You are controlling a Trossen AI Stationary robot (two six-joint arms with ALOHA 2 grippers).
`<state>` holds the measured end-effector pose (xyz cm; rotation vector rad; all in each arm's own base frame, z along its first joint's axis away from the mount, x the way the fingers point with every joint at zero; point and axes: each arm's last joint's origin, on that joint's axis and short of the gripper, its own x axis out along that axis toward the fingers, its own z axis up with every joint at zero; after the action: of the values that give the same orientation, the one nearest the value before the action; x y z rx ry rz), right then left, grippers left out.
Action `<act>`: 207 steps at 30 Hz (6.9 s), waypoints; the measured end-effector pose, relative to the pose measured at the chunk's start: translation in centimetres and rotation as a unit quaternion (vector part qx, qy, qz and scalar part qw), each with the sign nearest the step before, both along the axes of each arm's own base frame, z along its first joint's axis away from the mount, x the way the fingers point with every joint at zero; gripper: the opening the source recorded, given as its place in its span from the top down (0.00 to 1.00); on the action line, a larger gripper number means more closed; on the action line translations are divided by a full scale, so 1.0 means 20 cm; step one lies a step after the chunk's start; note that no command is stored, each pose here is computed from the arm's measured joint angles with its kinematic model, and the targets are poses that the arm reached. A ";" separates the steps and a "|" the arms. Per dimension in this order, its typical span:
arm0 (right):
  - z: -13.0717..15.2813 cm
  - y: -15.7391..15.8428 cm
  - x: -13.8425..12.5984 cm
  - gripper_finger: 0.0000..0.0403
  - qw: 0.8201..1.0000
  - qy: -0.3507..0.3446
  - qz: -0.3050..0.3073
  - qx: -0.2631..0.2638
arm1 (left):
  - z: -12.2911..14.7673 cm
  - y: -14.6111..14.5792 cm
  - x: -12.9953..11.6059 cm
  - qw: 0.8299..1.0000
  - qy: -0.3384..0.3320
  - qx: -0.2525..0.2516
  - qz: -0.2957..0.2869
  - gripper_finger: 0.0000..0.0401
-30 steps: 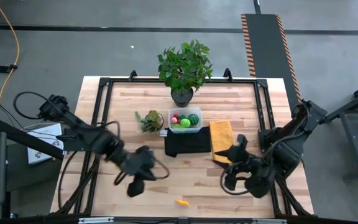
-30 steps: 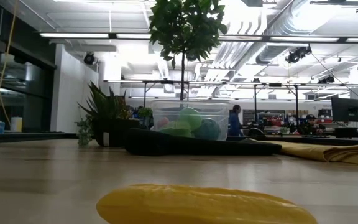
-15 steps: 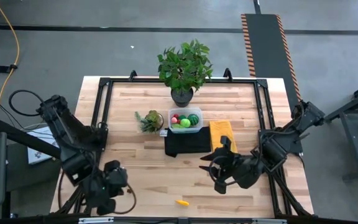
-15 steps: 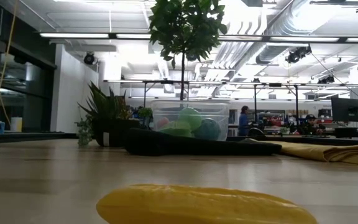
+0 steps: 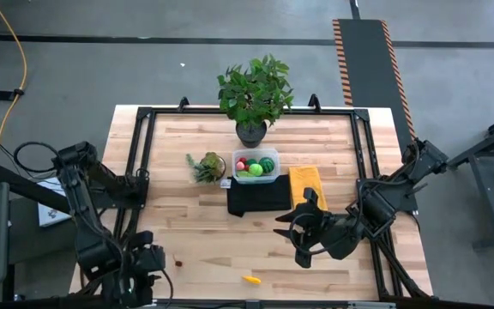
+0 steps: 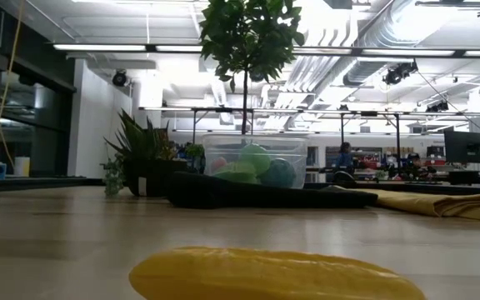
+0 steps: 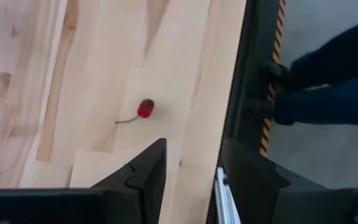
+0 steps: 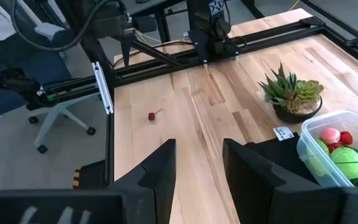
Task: Pick and placing Produce into tupperware
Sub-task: Put the dark red cherry into the transparent bin
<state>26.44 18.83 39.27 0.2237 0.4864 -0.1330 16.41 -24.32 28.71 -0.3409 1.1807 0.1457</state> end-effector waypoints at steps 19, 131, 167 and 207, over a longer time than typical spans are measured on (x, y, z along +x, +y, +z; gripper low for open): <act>0.00 0.00 0.00 0.69 1.000 -0.004 -0.001 0.001 | -0.33 -0.14 0.06 0.991 0.071 0.109 0.000 0.66; 0.00 -0.07 0.05 0.69 0.999 -0.002 -0.031 -0.005 | -0.62 0.15 0.10 0.995 0.020 0.019 -0.101 0.53; 0.00 -0.07 0.05 0.69 0.999 -0.007 -0.038 -0.007 | -0.73 0.12 0.13 0.993 0.022 0.050 -0.109 0.52; 0.00 -0.07 0.05 0.69 0.999 -0.007 -0.040 -0.009 | -0.76 0.12 0.13 0.991 0.047 0.053 -0.110 0.85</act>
<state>27.38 17.36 39.32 0.2265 0.4614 -0.2144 18.95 -21.93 13.43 -0.1095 1.2893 0.0317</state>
